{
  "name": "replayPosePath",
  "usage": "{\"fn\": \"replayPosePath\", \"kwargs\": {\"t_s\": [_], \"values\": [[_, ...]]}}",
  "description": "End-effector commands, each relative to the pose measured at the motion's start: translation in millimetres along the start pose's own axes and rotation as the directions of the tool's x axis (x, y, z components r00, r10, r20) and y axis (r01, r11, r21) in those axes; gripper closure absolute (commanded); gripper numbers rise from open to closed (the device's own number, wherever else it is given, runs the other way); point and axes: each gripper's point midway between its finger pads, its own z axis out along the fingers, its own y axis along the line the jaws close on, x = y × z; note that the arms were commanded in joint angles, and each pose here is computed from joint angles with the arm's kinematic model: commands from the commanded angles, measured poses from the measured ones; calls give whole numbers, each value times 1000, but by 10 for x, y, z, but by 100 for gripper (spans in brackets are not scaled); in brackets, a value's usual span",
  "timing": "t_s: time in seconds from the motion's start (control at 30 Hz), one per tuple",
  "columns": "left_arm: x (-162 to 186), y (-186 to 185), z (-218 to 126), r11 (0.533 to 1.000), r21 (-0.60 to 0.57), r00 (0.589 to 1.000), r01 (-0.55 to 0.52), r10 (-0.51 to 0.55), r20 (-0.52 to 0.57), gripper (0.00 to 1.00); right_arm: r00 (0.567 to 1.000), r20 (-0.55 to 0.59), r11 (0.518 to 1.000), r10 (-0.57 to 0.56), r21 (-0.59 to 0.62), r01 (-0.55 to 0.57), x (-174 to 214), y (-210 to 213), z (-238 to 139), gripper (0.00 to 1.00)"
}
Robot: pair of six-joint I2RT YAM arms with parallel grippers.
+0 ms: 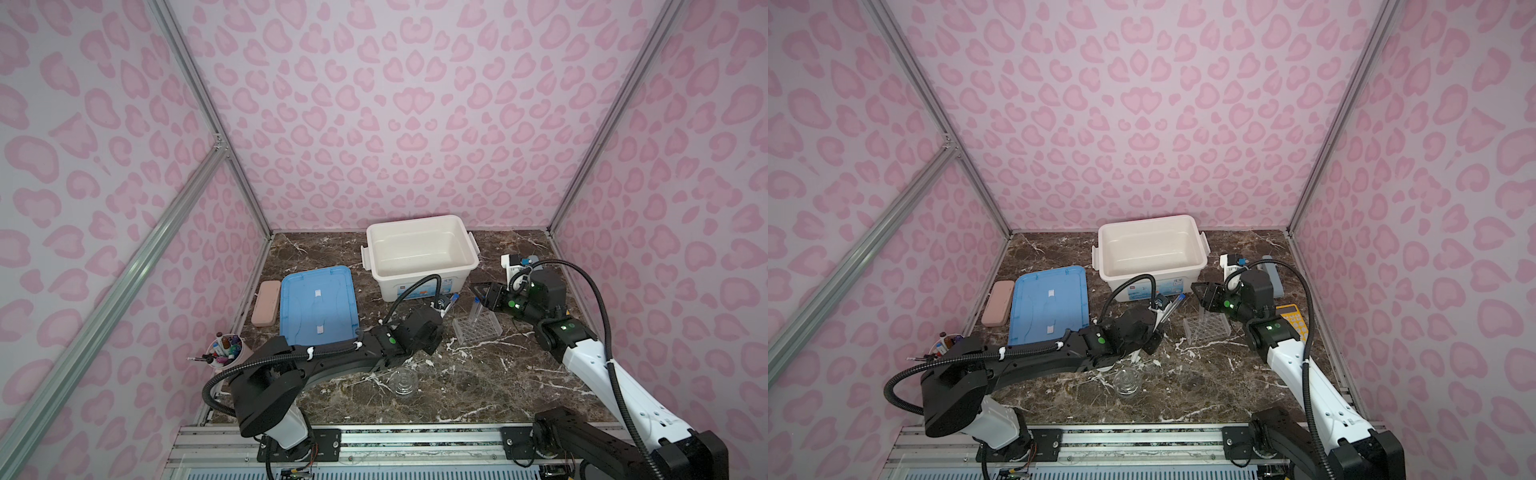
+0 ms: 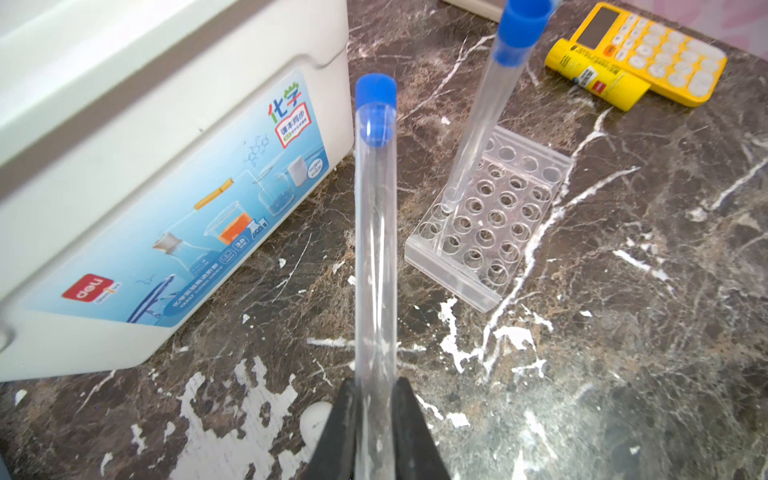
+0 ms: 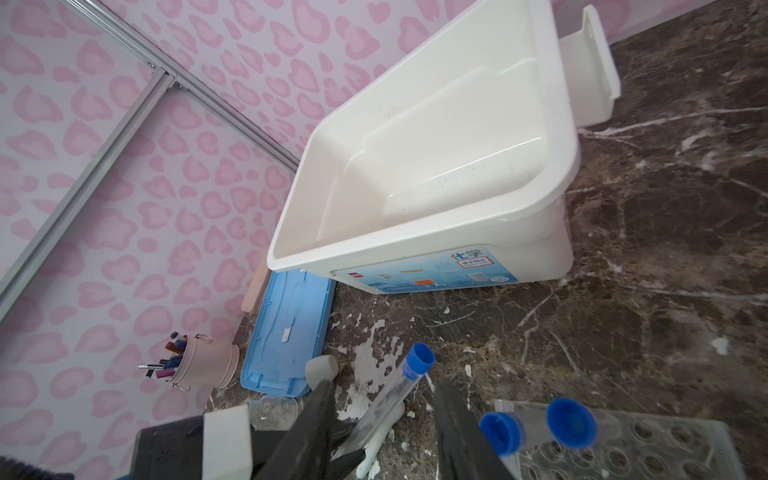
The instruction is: Organize the chemistry lab equipment
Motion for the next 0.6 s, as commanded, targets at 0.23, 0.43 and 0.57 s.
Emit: {"fn": "replayPosePath", "kwargs": {"t_s": [0.23,0.43,0.57], "values": [[-422,-81,-242,999,36,982,-34,27,185,95,993,-117,997,28,-70,-36,109,98,123,58],[-424,-79,-290,998,38,979,-42,34,199,95,990,-139,994,39,-96,-53,133,126,161,61],[-472,-109,-317,998,54,973,-44,31,228,95,985,-164,990,51,-119,-71,170,151,186,62]]}}
